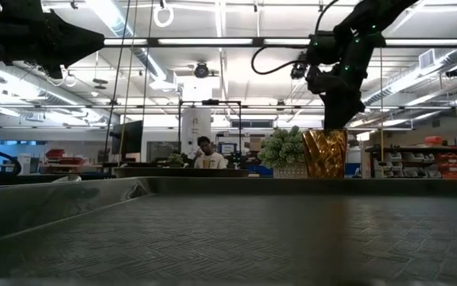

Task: Pick and place plate/cup/fork/spoon on tray
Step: Put the brown cup on the top right of the black tray

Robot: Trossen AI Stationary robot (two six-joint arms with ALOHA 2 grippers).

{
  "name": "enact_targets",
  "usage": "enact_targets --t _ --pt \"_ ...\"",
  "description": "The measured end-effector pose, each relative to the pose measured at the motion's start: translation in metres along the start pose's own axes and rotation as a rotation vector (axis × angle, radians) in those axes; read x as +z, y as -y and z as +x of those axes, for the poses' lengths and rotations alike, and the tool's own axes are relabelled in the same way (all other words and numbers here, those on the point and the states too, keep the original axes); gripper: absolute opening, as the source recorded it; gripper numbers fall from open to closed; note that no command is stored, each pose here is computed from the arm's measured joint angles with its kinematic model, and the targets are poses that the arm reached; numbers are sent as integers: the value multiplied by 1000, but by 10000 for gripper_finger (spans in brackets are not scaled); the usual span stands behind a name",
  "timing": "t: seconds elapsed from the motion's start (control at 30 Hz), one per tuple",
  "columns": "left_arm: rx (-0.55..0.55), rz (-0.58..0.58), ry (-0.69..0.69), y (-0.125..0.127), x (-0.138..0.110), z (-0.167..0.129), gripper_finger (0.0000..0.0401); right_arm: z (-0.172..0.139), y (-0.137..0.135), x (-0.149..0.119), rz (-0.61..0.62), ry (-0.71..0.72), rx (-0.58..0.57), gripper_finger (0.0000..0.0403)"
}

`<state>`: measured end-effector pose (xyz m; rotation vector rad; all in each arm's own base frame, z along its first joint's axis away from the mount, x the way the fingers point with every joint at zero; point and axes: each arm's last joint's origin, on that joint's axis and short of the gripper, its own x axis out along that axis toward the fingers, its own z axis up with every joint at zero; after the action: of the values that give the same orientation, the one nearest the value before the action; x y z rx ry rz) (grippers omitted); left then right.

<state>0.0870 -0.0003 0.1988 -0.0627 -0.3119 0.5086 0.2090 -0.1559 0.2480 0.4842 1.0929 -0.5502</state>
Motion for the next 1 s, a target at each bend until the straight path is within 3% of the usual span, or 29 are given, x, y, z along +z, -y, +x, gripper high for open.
enact_targets --t 0.33,1.0 --pt "0 -1 0 0 0 0 107 15 1 -1 -3 -81 -19 157" --pt "0 0 0 0 0 0 107 13 2 -5 -9 -115 -35 36"
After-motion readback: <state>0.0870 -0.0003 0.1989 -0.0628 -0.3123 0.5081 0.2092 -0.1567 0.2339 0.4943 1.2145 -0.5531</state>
